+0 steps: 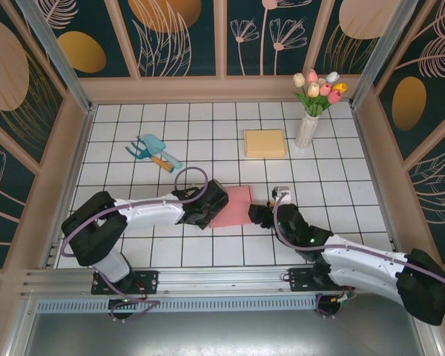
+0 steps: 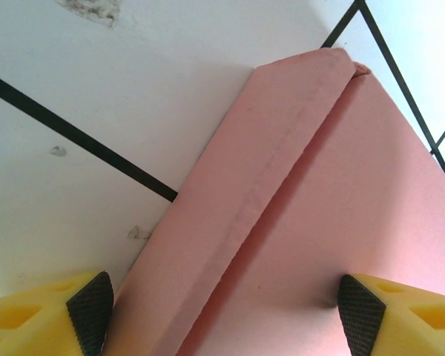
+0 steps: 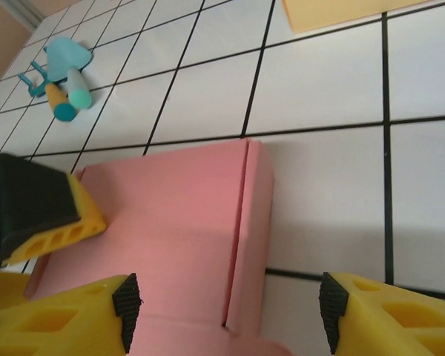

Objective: Fold the paper box

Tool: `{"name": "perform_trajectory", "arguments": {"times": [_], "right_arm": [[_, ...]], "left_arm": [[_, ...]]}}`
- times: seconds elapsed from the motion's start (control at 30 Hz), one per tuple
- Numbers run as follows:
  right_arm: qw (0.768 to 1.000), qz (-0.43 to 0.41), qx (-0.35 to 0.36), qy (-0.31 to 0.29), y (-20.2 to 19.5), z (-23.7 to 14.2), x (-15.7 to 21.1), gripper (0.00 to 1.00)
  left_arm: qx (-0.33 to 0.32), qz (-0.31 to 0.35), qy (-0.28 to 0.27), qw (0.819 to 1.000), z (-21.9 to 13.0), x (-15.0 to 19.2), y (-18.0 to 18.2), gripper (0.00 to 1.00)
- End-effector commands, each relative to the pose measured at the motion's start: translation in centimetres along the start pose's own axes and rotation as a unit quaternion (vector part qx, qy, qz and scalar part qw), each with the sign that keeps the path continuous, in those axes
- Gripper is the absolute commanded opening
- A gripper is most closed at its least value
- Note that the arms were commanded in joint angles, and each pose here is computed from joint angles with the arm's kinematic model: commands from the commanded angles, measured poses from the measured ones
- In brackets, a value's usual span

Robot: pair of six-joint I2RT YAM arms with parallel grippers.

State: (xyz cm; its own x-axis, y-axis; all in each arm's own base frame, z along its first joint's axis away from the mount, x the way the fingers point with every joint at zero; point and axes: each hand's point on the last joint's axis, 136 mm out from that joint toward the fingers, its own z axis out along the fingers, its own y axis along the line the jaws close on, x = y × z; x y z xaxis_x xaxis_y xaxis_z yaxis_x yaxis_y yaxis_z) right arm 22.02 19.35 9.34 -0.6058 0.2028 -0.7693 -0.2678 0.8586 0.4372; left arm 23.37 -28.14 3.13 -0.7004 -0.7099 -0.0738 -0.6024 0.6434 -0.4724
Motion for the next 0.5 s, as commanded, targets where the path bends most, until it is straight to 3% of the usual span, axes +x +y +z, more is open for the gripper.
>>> {"name": "perform_trajectory", "arguments": {"times": [0.0, 0.47], "right_arm": [[0.998, -0.004, -0.056, -0.006, 2.3, 0.7, -1.9, 0.68], [0.998, 0.032, -0.04, 0.042, 2.0, 4.1, 1.2, 0.51]], "left_arm": [[-0.079, 0.029, -0.01, 0.996, 1.1, -0.4, 3.9, 0.81], [-0.075, 0.1, -0.042, 0.991, 1.7, -1.9, 1.5, 0.82]]}}
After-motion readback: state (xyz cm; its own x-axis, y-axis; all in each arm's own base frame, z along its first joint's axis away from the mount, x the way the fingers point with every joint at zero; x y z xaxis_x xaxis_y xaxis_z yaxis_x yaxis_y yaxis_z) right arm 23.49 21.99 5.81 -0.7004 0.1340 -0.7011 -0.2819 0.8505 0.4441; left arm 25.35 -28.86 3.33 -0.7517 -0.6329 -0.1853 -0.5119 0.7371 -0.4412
